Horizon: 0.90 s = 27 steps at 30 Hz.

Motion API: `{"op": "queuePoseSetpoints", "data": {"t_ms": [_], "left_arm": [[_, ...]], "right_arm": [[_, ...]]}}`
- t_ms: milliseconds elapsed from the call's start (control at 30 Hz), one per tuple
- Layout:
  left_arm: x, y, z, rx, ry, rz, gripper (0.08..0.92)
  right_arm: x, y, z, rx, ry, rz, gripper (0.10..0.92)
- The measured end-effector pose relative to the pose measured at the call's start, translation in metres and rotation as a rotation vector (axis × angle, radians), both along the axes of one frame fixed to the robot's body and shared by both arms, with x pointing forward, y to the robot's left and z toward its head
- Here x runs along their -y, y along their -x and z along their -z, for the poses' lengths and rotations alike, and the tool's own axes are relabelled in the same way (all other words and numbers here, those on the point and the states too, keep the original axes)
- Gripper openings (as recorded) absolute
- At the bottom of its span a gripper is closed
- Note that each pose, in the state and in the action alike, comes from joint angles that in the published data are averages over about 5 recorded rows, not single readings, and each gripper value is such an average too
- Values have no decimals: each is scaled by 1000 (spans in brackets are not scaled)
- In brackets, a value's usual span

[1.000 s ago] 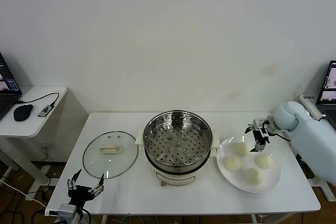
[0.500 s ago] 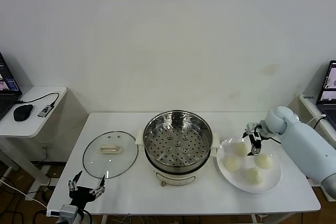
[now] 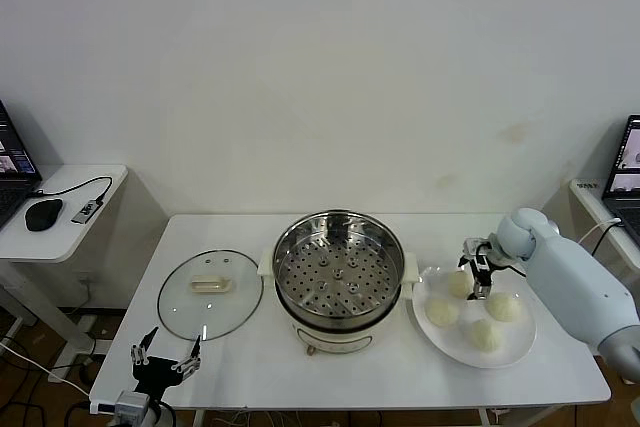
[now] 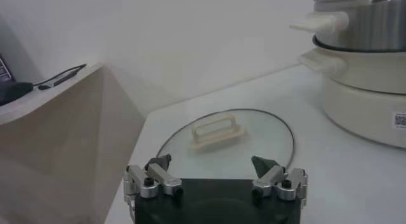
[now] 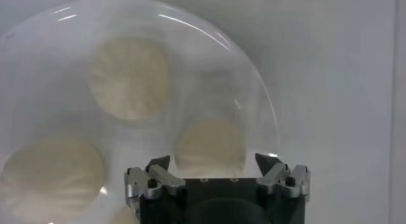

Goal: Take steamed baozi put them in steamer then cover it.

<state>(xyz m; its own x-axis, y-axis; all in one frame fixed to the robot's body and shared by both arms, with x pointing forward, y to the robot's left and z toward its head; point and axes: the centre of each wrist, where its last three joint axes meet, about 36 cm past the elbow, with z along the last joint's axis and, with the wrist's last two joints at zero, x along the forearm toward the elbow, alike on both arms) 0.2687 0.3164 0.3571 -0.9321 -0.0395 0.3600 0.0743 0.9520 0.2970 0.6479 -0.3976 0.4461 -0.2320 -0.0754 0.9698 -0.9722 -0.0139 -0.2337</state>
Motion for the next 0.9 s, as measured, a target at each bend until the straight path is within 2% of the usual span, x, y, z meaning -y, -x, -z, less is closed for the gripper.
{"op": "queuePoseSetpoints", "data": {"t_ms": [167,267,600,900], "left_arm": [[0,0,1,-1,-1,0,823],[0,-1,1,-1,-1,0,823],[0,-4,-1,7,-2,4,823],[3,-7,-5,26,4,8,823]], "right_arm": [[1,0,-1,1,-8,10,649],[3,-1,-4,3,-13,17,617],[8,-3,-33,22,-43,29,611],[-13,-20,-110,70,-89,-23,611]]}}
